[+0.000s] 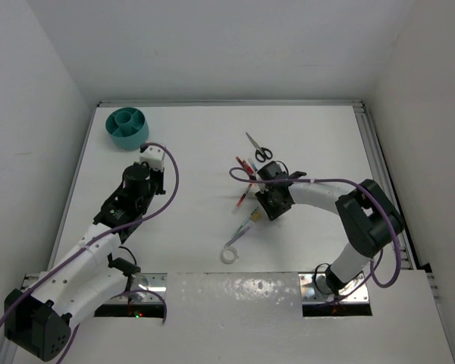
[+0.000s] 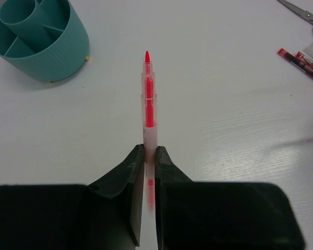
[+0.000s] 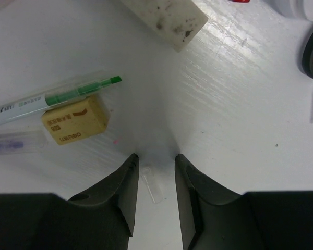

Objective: Sort the stationery into containers
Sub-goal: Close the pen cap on the pen.

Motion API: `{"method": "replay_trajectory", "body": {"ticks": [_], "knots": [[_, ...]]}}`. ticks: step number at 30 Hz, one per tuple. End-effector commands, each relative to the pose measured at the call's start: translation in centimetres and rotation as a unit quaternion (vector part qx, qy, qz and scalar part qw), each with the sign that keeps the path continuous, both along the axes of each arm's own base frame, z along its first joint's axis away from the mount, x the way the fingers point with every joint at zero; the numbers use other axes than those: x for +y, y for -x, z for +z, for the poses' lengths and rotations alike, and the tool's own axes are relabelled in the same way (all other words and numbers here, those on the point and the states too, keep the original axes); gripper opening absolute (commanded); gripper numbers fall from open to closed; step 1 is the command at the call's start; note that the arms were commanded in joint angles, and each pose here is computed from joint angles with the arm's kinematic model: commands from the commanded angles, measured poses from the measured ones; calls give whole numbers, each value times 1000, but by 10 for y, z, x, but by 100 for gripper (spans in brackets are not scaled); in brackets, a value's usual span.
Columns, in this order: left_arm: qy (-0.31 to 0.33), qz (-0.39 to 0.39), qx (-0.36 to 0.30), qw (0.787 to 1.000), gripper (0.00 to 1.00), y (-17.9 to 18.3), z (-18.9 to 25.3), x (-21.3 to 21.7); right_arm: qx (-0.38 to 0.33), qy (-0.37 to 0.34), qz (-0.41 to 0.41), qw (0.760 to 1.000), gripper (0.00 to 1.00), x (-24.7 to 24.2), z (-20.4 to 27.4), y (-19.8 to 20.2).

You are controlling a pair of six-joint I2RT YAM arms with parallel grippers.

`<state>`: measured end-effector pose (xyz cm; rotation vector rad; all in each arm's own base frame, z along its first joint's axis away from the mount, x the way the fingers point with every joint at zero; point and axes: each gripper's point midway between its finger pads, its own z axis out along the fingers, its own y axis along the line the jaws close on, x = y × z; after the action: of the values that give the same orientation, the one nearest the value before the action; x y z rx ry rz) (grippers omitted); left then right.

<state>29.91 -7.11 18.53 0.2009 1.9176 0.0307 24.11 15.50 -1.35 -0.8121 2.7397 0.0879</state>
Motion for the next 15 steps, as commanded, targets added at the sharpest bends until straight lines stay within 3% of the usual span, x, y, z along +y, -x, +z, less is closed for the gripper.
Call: {"method": "replay_trajectory", "body": {"ticks": [1, 15], "knots": [[14, 7, -28, 1000, 0, -8, 18, 1, 25, 1, 19, 1000, 34, -1, -6, 18], [18, 5, -28, 999, 0, -6, 17, 0, 41, 8, 18, 999, 33, -11, -10, 39]]}}
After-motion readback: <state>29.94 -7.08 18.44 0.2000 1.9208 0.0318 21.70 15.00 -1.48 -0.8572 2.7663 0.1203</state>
